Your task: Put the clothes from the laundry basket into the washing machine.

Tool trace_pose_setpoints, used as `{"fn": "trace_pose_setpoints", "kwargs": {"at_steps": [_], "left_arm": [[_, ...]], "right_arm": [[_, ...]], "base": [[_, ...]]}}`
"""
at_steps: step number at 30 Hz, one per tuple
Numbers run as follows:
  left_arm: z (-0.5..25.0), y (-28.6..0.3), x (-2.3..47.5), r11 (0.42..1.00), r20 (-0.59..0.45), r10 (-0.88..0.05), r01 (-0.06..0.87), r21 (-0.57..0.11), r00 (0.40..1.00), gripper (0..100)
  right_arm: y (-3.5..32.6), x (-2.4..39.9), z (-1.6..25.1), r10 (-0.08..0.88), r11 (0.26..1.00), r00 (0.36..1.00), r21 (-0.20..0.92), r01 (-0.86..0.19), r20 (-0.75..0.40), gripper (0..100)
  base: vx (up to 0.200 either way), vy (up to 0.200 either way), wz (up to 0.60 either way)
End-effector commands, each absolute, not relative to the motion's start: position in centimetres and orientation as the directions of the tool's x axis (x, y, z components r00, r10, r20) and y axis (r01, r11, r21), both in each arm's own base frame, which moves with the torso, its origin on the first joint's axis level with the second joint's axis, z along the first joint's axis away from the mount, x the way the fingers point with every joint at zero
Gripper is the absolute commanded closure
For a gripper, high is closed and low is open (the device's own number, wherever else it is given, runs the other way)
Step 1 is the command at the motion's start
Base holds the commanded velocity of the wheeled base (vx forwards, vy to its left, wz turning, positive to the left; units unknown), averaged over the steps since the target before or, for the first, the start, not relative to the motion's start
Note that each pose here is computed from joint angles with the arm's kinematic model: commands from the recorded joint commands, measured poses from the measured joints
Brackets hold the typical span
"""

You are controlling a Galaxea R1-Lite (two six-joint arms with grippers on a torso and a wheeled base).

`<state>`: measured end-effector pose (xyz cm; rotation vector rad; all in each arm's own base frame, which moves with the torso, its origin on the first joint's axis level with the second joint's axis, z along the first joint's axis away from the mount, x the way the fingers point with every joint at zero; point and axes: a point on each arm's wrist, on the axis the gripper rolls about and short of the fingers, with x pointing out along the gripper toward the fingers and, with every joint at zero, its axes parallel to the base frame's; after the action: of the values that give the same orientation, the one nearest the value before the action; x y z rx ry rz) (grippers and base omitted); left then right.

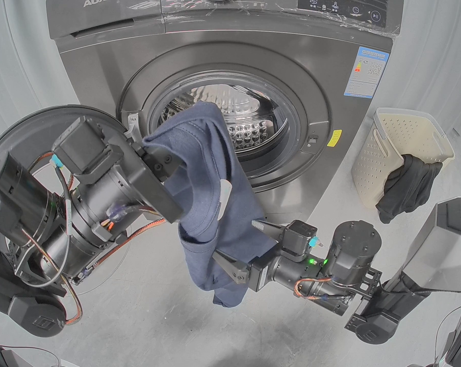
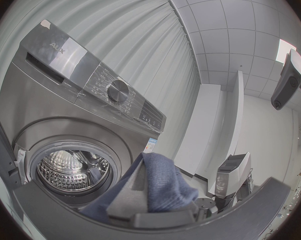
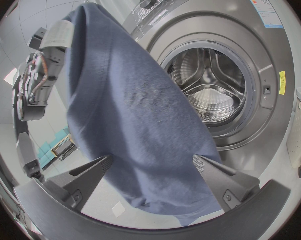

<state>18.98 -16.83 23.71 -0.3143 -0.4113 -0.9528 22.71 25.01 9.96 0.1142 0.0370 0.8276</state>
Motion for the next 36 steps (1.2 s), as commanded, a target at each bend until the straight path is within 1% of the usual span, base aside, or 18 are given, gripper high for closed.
{"fn": "trace_pose_setpoints", "kwargs": {"at_steps": [1,4,10,15,18,24,25,31,34,36], "left_arm": [[24.0,-17.1,18.7,0.531,0.482,-0.721,0.844,-0.077,0.498,100],[24.0,-17.0,18.6,0.530,0.484,-0.721,0.845,-0.075,0.496,100],[24.0,-17.1,18.6,0.529,0.483,-0.722,0.845,-0.076,0.495,100],[24.0,-17.1,18.6,0.527,0.484,-0.723,0.846,-0.076,0.493,100],[24.0,-17.0,18.6,0.527,0.481,-0.724,0.846,-0.077,0.494,100],[24.1,-16.9,18.7,0.534,0.488,-0.717,0.842,-0.076,0.498,100],[24.1,-16.8,18.8,0.535,0.488,-0.715,0.841,-0.079,0.500,100],[24.1,-16.8,18.9,0.545,0.486,-0.708,0.834,-0.086,0.512,100],[24.0,-16.2,19.8,0.580,0.479,-0.687,0.809,-0.092,0.547,100],[23.7,-15.4,20.8,0.619,0.465,-0.664,0.779,-0.097,0.585,100]], "right_arm": [[25.8,25.0,9.0,0.696,0.712,0.718,0.111,-0.693,0.017,0],[26.0,25.9,9.1,0.687,0.721,0.726,0.108,-0.685,0.015,0],[26.7,27.4,7.5,0.675,0.735,0.738,0.101,-0.671,-0.009,0],[27.7,28.5,7.4,0.674,0.735,0.739,0.094,-0.672,0.015,0],[28.4,29.9,6.7,0.665,0.741,0.746,0.094,-0.665,0.032,0],[28.7,30.7,7.0,0.657,0.746,0.752,0.097,-0.659,0.061,0],[28.6,30.7,7.0,0.655,0.747,0.753,0.097,-0.658,0.060,100],[27.5,31.1,8.2,0.634,0.761,0.768,0.104,-0.640,0.087,100],[25.4,31.0,9.8,0.604,0.784,0.790,0.100,-0.613,0.107,100],[24.2,30.5,10.8,0.590,0.793,0.799,0.104,-0.601,0.116,100]], "base": [[0.000,0.000,0.00],[0.000,0.000,0.00],[0.000,0.000,0.00],[0.000,0.000,0.00],[0.000,0.000,0.00],[0.000,0.000,0.00],[0.000,0.000,0.00],[0.000,0.000,0.00],[0.000,0.000,0.00],[0.000,0.000,0.00]]}}
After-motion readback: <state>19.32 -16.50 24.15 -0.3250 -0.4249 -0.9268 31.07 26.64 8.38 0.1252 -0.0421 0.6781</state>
